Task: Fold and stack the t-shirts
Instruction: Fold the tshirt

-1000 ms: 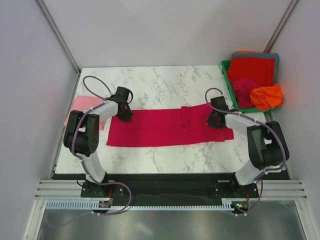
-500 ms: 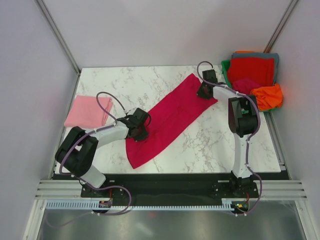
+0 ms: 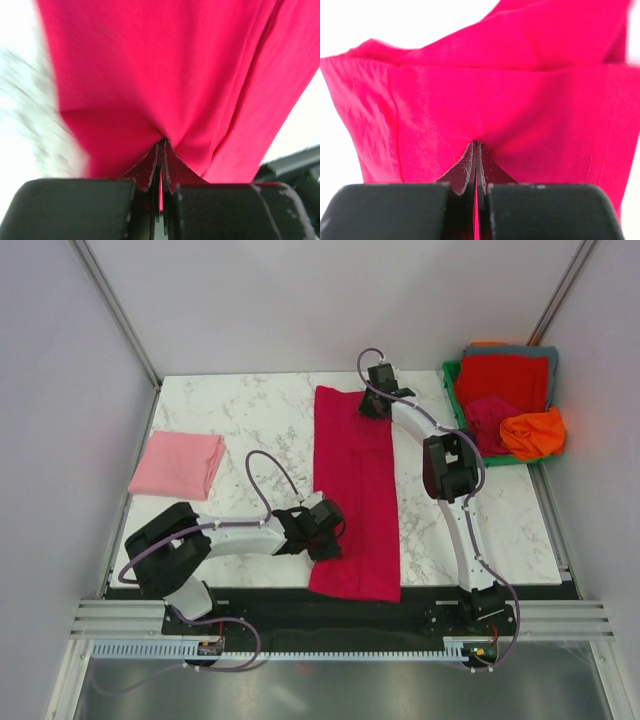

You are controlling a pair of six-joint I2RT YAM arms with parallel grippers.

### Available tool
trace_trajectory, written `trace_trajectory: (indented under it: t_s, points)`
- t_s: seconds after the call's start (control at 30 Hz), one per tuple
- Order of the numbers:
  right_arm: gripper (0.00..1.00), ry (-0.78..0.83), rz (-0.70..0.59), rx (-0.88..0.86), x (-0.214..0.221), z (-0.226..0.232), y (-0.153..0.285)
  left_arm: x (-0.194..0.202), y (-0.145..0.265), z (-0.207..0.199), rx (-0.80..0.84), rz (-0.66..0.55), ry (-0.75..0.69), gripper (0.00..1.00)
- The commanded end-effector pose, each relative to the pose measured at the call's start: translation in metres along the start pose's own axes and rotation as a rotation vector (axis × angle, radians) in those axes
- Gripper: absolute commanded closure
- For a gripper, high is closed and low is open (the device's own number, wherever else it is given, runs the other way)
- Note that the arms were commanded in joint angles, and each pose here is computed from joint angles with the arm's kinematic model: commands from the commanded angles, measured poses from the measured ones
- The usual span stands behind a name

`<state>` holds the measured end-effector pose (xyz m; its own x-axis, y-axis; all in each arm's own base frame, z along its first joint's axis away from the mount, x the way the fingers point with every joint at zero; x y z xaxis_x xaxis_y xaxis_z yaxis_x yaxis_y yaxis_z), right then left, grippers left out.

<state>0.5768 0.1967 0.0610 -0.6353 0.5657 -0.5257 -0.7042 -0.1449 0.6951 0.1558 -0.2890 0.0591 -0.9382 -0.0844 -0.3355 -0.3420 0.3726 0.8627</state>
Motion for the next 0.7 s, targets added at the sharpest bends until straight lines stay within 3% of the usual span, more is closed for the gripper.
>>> trace_trajectory:
  t_s: [0.0,0.23,0.37,0.47,0.57,0.67]
  points:
    - [1.00,0.057,0.169,0.079,0.056,-0.019,-0.019,0.037,0.000,0.000,-0.052,0.084,0.050,0.98]
    - [0.96,0.087,0.133,-0.003,0.036,0.006,-0.008,0.036,0.041,-0.017,0.074,-0.021,0.008,0.92]
    - [0.68,0.107,0.145,-0.117,0.025,0.030,0.017,0.035,0.059,-0.002,0.096,-0.074,0.008,0.87]
    - [0.56,0.124,0.113,-0.165,0.010,0.043,0.047,0.028,0.073,0.008,0.104,-0.142,-0.003,0.77]
    - [0.53,0.151,0.088,-0.190,-0.001,0.050,0.080,0.022,0.085,0.018,0.124,-0.183,-0.009,0.70]
    - [0.55,0.173,0.080,-0.200,-0.003,0.046,0.112,0.017,0.091,0.028,0.143,-0.208,-0.012,0.68]
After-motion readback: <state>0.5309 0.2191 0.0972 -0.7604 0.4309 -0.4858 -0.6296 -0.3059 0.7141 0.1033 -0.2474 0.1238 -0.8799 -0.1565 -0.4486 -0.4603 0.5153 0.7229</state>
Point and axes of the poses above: each gripper's point midway between its finger pads, its own y axis back along the fingers, its own z axis along the line the jaws close on, x = y × z, the point moved 5 cm from there along y, back along the fingers, and after that the axes turned 12 degrees about -y, right-handed, at the moved point
